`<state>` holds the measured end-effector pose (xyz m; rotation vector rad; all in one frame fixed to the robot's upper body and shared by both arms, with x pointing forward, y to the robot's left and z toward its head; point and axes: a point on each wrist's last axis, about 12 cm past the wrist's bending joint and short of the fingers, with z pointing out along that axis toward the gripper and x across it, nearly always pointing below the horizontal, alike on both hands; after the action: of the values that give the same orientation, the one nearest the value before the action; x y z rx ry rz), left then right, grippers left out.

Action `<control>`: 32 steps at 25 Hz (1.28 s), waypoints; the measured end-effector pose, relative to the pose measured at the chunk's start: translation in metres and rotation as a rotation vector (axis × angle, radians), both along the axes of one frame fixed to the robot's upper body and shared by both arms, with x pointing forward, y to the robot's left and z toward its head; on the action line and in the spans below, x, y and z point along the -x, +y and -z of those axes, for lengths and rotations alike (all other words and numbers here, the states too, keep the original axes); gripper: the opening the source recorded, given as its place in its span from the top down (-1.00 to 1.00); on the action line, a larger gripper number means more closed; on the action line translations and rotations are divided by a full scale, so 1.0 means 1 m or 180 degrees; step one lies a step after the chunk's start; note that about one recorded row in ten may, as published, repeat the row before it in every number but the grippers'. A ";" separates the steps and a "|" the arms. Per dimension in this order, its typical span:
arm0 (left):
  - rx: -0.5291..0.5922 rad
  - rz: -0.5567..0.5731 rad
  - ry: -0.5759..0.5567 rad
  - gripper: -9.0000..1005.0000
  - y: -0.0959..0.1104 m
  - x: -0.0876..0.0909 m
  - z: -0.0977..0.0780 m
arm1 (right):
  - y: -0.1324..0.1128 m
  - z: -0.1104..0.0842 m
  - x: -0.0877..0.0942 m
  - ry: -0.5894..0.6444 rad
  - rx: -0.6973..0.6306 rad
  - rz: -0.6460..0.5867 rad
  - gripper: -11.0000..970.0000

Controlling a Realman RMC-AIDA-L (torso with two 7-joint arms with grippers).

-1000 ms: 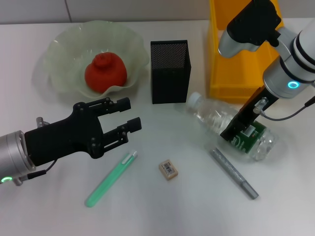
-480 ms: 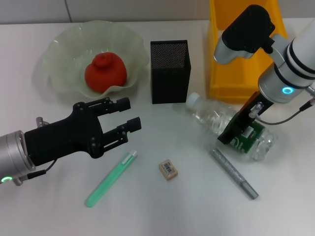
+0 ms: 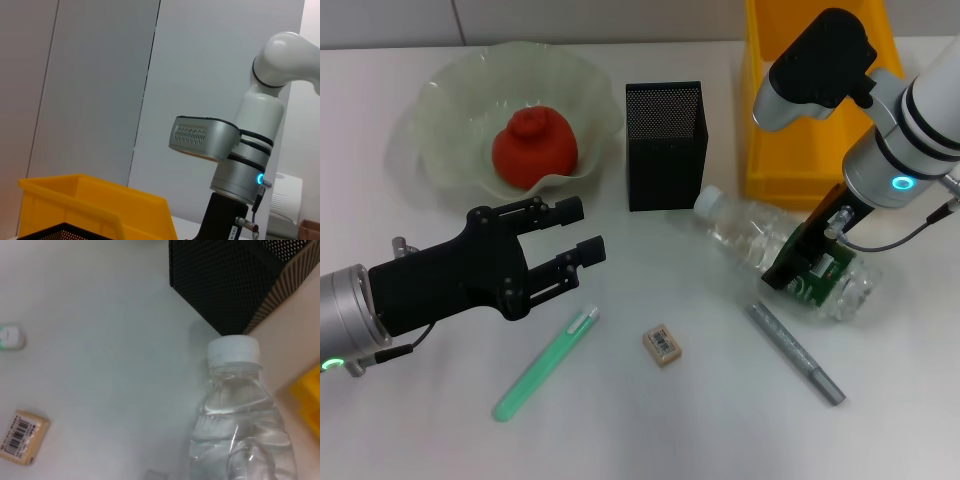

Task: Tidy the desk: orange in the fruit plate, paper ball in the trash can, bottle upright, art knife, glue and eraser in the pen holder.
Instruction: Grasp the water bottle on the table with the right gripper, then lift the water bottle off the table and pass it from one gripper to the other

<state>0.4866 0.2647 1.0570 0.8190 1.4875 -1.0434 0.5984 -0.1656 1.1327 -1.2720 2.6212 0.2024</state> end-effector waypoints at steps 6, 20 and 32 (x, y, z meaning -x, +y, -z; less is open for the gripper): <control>0.0000 0.0001 0.0000 -0.04 0.000 0.000 0.000 | -0.001 0.000 0.001 -0.0014 -0.0010 0.0007 -0.59; -0.0019 -0.0027 0.0004 -0.04 0.000 -0.001 0.001 | -0.013 -0.017 0.017 -0.0260 -0.0380 -0.0011 -0.57; 0.0030 -0.0083 -0.0005 -0.05 0.002 -0.003 -0.001 | -0.025 -0.032 0.031 -0.0353 -0.0768 -0.0118 -0.57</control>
<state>0.4893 0.2668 1.0584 0.7916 1.4871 -1.0295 0.5676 -0.1905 1.1643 -1.2126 2.3967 0.4274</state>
